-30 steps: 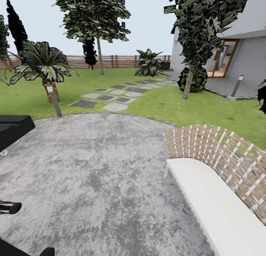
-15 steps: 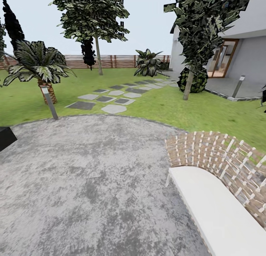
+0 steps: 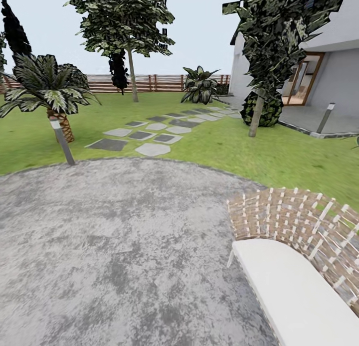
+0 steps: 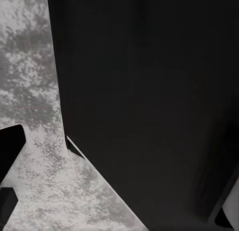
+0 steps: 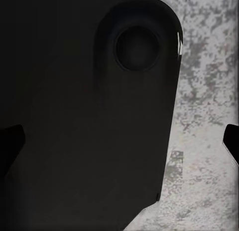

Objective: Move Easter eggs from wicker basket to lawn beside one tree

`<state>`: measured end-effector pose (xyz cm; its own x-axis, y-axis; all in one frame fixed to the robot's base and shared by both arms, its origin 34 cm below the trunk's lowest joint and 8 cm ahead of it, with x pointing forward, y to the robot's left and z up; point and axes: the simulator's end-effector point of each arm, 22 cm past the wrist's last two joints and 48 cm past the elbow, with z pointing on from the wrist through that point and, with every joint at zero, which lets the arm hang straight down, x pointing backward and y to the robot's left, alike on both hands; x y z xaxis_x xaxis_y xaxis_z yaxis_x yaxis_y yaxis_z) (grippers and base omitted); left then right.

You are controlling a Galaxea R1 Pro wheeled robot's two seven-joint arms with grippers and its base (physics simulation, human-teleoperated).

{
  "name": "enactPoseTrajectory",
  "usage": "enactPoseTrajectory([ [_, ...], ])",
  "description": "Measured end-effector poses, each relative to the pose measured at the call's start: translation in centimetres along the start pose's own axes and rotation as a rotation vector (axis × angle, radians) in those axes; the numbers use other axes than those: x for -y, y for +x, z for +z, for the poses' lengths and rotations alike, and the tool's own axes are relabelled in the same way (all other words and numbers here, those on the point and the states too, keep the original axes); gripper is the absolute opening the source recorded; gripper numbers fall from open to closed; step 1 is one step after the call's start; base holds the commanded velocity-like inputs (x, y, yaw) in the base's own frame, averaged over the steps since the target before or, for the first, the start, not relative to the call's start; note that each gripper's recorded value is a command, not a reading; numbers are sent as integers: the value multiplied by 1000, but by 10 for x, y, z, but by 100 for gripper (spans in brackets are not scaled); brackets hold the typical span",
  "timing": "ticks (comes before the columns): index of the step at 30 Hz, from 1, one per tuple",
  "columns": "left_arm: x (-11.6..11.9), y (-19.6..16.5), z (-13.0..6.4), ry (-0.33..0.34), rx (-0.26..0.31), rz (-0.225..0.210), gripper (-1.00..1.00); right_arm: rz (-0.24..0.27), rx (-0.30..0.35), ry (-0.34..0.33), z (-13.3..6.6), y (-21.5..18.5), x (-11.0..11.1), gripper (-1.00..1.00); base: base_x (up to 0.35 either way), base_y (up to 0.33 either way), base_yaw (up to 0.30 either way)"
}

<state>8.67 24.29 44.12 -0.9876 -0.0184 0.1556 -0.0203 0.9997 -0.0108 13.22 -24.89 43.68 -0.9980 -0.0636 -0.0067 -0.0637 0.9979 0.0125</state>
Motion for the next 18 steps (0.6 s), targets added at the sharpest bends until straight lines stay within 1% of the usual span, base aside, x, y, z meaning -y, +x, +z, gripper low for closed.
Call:
enactPoseTrajectory([
  [11,0,0,0,0,0,0,100,1,0,0,0,0,0,100,337,0,1],
  [14,0,0,0,0,0,0,100,-1,1,-3,0,0,-2,100,337,0,170],
  [18,0,0,0,0,0,0,100,-1,2,-6,0,-1,-4,100,337,0,272],
])
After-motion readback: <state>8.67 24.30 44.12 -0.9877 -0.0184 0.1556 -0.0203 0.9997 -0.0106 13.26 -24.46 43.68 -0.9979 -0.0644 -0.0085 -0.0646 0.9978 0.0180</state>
